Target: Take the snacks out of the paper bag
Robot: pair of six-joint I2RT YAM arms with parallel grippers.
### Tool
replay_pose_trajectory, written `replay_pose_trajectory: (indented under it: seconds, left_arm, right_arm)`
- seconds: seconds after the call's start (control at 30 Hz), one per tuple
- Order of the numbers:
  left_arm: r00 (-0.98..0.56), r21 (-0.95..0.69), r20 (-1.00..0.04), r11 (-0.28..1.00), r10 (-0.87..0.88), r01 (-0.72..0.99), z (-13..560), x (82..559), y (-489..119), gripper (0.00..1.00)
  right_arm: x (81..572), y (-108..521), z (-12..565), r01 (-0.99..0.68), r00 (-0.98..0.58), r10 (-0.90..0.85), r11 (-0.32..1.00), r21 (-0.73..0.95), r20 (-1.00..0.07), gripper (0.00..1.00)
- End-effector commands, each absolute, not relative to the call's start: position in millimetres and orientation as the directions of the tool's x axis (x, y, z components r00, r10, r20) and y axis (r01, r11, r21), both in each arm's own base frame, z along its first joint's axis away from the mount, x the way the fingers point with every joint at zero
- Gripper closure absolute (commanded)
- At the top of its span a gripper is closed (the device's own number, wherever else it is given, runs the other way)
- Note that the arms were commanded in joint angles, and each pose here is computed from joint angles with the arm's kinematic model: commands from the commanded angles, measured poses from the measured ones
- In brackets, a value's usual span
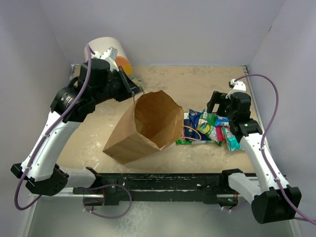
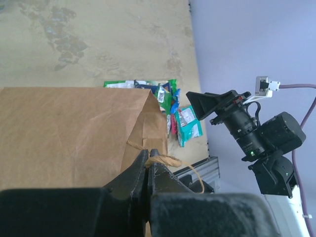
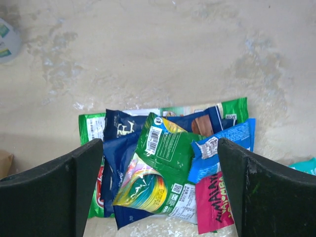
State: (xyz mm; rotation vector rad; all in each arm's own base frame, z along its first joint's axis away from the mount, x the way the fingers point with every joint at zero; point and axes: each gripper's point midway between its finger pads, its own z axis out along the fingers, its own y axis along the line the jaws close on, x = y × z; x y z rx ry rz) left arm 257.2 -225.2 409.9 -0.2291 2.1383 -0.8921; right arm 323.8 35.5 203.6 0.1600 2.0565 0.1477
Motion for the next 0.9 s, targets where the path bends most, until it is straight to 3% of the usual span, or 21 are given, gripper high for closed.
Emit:
replay_pose_trajectory:
  seconds: [0.0, 0.2, 0.47, 0.57, 0.77, 0.87]
  left_arm:
    - [-0.614, -0.734, -0.615, 0.643, -0.495, 0.218, 452, 260, -234, 1.0]
    - [-0.639, -0.783, -0.578, 0.567, -0.509, 0.257, 465, 267, -255, 1.0]
    - [-0.677, -0.853, -0.503, 0.436, -0.538, 0.287, 483, 276, -281, 1.0]
    - [-0.657, -0.846, -0.492, 0.491, -0.571, 0.207, 463, 282, -265, 1.0]
    - [-0.575, -0.76, -0.458, 0.635, -0.678, -0.143, 373, 290, -165, 1.0]
    - [-0.554, -0.702, -0.488, 0.68, -0.674, -0.209, 345, 283, -135, 1.0]
  right_arm:
    - [329, 33, 240, 0.033, -0.402, 0.157, 0.987, 0.158, -0.902, 0.0]
    - [337, 32, 294, 0.06, -0.313, 0.227, 0.974, 0.219, -0.922, 0.0]
    - [333, 50, 345, -0.039, -0.252, 0.267, 0.957, 0.286, -0.93, 0.0]
    - [332, 57, 361, -0.1, -0.228, 0.25, 0.955, 0.278, -0.941, 0.0]
    - [329, 76, 378, -0.174, -0.276, 0.279, 0.927, 0.333, -0.92, 0.01]
    - [329, 85, 385, -0.188, -0.308, 0.331, 0.898, 0.398, -0.892, 0.0]
